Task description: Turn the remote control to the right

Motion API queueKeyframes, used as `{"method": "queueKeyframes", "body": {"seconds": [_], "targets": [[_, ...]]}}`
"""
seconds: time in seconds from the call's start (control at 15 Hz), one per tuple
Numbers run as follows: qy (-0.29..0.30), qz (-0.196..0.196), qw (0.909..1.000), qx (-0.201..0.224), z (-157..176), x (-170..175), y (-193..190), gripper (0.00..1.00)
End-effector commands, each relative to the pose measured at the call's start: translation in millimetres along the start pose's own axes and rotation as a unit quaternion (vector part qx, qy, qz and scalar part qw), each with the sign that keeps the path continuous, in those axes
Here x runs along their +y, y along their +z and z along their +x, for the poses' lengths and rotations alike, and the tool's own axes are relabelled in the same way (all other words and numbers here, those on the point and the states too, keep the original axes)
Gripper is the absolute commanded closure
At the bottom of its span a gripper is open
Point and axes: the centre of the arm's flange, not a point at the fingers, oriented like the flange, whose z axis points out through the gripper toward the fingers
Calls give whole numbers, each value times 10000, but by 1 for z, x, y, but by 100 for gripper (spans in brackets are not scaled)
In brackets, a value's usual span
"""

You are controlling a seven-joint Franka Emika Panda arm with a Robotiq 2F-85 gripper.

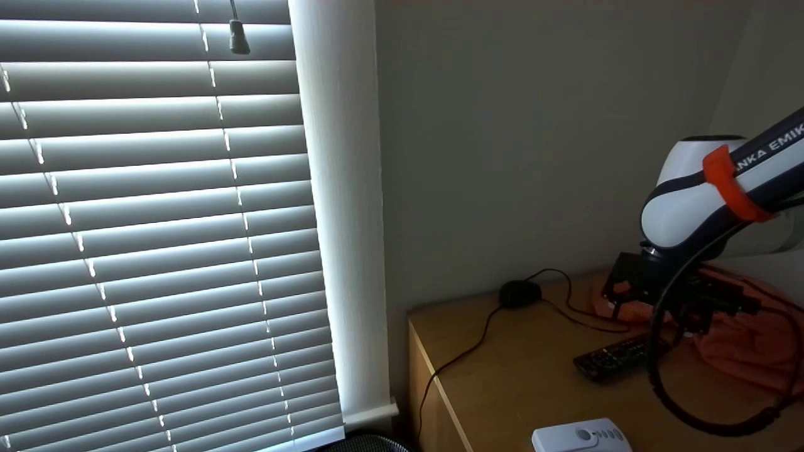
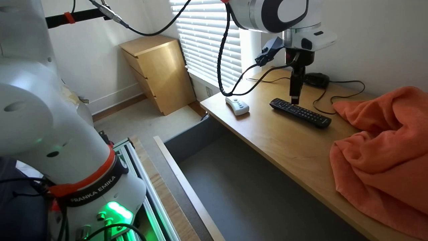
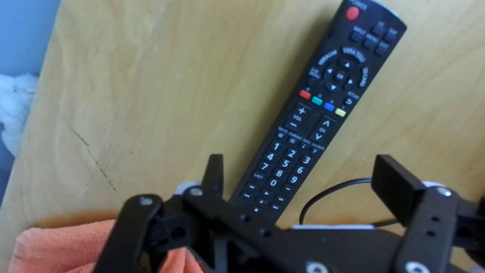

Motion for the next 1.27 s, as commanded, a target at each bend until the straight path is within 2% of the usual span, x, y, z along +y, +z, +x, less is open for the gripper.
{"method": "queueKeyframes", "body": {"seconds": [0.0,0.2,0.47,0.67,0.8,0.93,1.07,1.2], "targets": [[-989,-102,9949,-190,-8,23,-21,0],[-1805,-149,9832,-230,-13,30,-30,0],[-2865,-176,9578,-148,-20,37,-38,0],[-3358,-164,9417,-118,-25,41,-43,0],[-3563,-147,9342,-128,-28,43,-45,0],[-3634,-107,9314,-172,-30,43,-46,0],[-3508,-118,9363,-125,-23,32,-42,0],[-3534,-114,9353,-135,-25,32,-42,0]]}}
